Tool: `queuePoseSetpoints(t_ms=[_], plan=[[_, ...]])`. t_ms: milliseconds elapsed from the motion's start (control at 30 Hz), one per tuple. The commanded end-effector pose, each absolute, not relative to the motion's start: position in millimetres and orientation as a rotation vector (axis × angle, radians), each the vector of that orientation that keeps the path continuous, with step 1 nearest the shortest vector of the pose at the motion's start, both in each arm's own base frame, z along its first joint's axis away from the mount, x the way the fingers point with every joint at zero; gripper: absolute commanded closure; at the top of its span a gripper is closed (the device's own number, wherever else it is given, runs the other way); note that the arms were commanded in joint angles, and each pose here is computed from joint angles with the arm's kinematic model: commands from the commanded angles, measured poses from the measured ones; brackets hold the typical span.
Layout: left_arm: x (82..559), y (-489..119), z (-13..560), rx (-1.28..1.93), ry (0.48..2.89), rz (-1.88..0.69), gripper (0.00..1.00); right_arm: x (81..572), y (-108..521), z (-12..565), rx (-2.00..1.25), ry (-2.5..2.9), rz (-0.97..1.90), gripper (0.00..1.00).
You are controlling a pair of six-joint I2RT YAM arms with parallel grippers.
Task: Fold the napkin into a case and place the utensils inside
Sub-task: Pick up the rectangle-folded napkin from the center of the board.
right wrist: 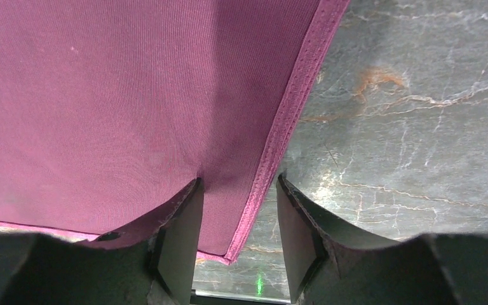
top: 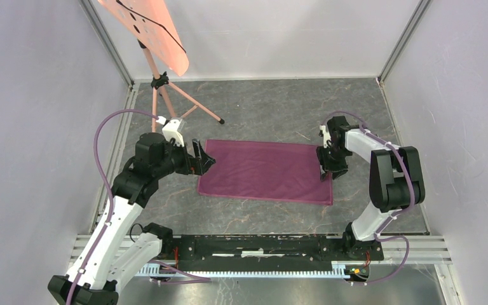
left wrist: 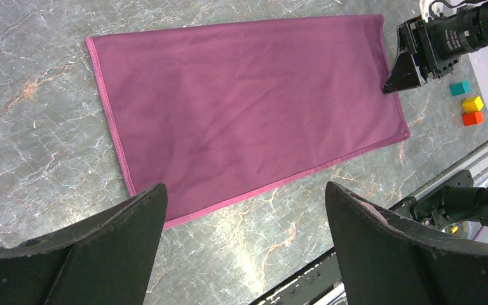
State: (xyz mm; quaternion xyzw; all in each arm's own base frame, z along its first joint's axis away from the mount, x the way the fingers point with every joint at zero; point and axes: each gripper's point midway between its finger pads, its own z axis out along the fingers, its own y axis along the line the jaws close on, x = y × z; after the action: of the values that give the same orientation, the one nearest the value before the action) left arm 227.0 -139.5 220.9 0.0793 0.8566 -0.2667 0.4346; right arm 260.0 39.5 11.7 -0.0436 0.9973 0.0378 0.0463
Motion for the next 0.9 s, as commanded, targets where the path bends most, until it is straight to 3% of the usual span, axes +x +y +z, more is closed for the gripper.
queuePoseSetpoints(t_ms=[0,300,467,533,867], plan=[[230,-137,224,0.254,2.097,-0.625,0.00,256,42,-6,-0.132,3.037,0.131,0.49],[229,-139,223,0.265,2.103,-0.636,0.00,241,32,-27,-0.127,3.025,0.051,0.80],[230,-140,222,0.267,2.109,-0.641,0.00,243,29,-29,-0.150,3.010,-0.023,0.90],[230,-140,221,0.268,2.111,-0.641,0.00,244,27,-29,-0.163,3.006,-0.048,1.00],[231,-141,219,0.268,2.121,-0.646,0.00,270,-37,30,-0.061,2.799,-0.590,1.00]])
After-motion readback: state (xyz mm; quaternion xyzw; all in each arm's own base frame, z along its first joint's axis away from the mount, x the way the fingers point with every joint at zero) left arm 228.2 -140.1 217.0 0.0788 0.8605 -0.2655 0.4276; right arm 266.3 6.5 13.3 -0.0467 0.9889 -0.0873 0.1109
